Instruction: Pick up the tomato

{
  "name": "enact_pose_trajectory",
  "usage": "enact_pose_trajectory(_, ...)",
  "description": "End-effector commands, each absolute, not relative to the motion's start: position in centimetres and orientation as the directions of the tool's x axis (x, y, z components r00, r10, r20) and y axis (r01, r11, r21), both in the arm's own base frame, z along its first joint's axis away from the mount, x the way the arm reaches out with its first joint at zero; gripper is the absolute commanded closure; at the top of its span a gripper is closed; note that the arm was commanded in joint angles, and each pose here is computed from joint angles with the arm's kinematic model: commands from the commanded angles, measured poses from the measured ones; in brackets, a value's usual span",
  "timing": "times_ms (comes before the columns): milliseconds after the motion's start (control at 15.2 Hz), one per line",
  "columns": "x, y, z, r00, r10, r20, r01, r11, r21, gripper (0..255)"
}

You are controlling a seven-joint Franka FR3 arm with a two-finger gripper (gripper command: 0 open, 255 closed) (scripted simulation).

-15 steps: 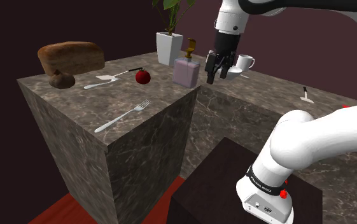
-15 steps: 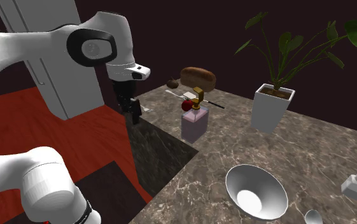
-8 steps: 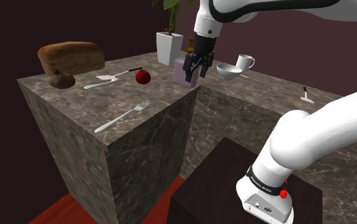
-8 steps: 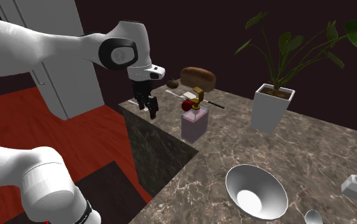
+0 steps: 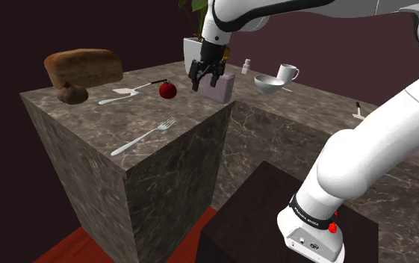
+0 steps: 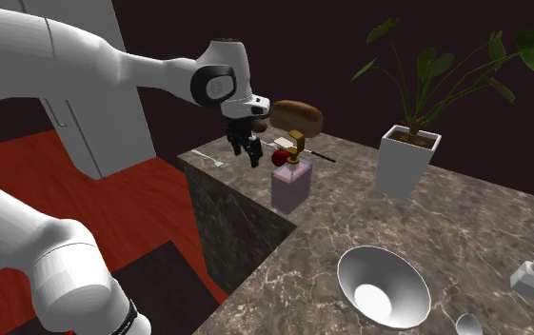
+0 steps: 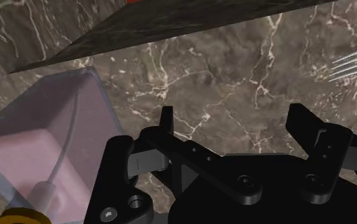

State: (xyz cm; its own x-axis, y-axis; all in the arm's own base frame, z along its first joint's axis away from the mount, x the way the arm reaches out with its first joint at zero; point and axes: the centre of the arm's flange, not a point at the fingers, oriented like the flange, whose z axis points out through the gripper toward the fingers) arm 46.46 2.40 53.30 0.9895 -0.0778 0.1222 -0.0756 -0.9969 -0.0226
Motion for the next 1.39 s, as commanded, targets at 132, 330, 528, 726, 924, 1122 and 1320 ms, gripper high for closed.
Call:
enact_pose_trajectory(132,51.1,2.8,52.2,0.983,-0.083,0.161,-0.079,-0.996,-0.030,0)
enact_pose_trajectory(330,54.6,3.1,51.7,0.978,-0.086,0.189,-0.081,-0.996,-0.036,0)
enact_pose_trajectory(528,58.1,3.5,51.4,0.972,-0.090,0.217,-0.083,-0.996,-0.041,0)
enact_pose_trajectory(726,61.4,3.8,51.2,0.965,-0.094,0.243,-0.085,-0.995,-0.047,0)
enact_pose_trajectory(924,61.4,3.8,49.6,0.965,-0.094,0.243,-0.085,-0.995,-0.047,0)
enact_pose_trajectory(1122,61.4,3.8,48.0,0.965,-0.094,0.243,-0.085,-0.995,-0.047,0)
enact_pose_trajectory(1320,61.4,3.8,47.2,0.965,-0.094,0.243,-0.085,-0.995,-0.047,0)
